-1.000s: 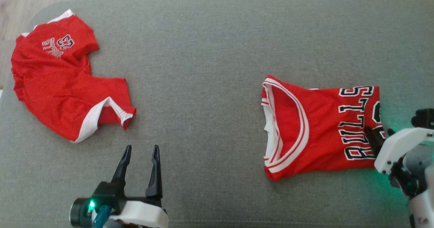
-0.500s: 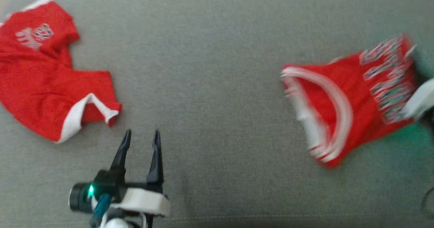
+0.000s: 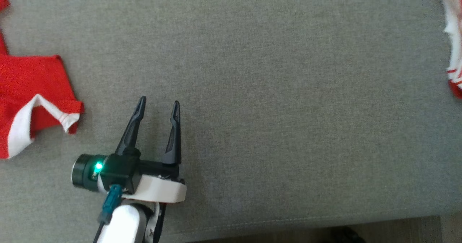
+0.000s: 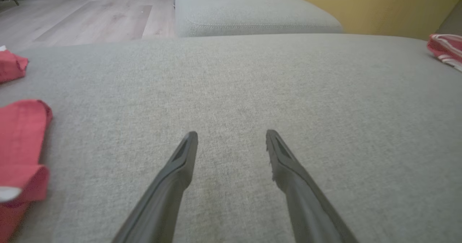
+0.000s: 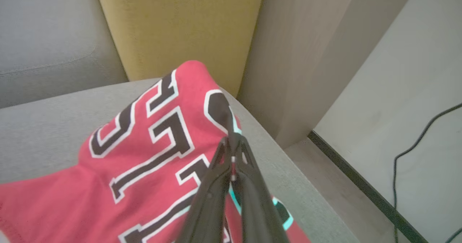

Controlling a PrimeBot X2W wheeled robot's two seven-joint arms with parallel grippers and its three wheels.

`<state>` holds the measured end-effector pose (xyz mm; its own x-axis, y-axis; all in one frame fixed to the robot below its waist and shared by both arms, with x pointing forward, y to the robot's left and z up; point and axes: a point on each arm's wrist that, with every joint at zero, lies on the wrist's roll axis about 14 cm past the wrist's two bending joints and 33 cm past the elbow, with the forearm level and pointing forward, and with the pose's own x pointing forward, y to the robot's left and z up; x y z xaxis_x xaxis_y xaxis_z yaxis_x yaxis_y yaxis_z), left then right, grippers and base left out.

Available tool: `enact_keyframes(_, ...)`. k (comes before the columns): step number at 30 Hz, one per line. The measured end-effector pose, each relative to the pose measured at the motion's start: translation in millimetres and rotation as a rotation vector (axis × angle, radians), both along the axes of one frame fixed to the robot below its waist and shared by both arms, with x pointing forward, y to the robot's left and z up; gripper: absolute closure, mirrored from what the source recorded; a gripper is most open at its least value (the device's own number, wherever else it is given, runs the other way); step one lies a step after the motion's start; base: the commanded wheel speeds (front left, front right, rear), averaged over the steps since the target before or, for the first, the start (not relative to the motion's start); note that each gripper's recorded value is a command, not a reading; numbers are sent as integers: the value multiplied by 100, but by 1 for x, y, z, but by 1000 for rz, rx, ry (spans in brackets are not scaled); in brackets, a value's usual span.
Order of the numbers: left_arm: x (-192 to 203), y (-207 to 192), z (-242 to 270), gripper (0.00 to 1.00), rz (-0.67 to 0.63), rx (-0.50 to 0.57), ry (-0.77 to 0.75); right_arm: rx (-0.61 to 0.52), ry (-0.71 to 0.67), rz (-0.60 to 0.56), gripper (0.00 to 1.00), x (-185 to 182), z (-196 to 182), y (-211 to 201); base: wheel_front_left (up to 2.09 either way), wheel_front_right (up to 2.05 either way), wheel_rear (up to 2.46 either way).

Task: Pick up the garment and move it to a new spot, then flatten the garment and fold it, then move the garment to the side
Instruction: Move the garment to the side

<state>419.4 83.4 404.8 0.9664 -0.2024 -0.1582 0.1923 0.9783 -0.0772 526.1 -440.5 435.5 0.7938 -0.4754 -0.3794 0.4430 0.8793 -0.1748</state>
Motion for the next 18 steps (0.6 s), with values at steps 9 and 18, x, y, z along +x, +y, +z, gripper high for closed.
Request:
enact_keyframes(9, 3, 9, -7, 0, 30, 15, 12, -175, 44, -50, 0, -14, 3, -32, 0, 0, 0)
enact_keyframes(18, -1, 12, 29, 0, 54, -3, -67, -283, -204, 135, 0, 10, 63, 24, 0, 0, 0)
